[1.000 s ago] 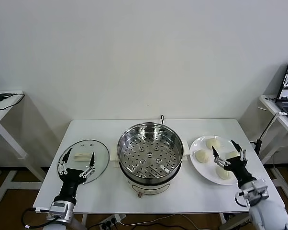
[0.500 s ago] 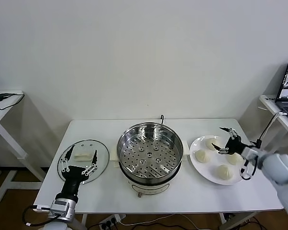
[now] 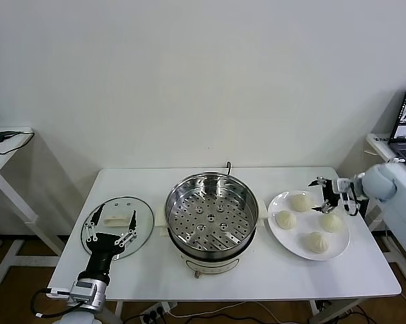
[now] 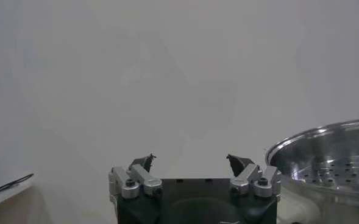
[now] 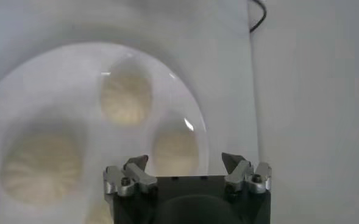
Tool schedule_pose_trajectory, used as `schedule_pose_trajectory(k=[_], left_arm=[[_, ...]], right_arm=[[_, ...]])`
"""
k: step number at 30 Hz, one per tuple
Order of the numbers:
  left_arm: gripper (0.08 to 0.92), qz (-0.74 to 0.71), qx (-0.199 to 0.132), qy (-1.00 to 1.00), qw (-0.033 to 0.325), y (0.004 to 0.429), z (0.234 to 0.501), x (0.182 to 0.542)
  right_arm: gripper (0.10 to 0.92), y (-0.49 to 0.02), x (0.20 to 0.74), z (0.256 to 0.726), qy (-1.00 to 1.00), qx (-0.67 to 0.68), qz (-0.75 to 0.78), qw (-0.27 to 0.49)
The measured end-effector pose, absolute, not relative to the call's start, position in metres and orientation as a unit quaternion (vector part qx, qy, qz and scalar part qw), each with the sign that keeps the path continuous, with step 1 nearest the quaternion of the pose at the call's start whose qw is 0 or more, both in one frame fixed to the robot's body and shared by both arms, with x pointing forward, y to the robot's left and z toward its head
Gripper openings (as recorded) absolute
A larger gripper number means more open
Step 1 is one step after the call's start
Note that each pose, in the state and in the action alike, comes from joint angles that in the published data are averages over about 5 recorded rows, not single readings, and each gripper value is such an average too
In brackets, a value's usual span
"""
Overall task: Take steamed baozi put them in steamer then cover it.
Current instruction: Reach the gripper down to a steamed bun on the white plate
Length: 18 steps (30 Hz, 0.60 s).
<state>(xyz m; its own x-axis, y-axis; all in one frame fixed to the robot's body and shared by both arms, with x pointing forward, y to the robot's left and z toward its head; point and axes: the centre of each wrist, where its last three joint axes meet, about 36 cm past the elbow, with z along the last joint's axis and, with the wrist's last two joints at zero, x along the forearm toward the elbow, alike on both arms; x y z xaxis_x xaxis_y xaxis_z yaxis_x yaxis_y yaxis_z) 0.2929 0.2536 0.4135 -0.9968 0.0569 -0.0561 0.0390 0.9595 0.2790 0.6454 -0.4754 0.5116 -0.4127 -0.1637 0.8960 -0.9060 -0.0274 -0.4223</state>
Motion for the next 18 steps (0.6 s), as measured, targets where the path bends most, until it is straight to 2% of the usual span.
schedule_pose_trajectory(k=[18], left_arm=[[0.823, 0.136, 0.024, 0.990, 0.030, 0.253, 0.411, 0.294]], right_arm=[[0.823, -0.440, 0.698, 0.478, -0.572, 0.451, 0.574, 0.374]])
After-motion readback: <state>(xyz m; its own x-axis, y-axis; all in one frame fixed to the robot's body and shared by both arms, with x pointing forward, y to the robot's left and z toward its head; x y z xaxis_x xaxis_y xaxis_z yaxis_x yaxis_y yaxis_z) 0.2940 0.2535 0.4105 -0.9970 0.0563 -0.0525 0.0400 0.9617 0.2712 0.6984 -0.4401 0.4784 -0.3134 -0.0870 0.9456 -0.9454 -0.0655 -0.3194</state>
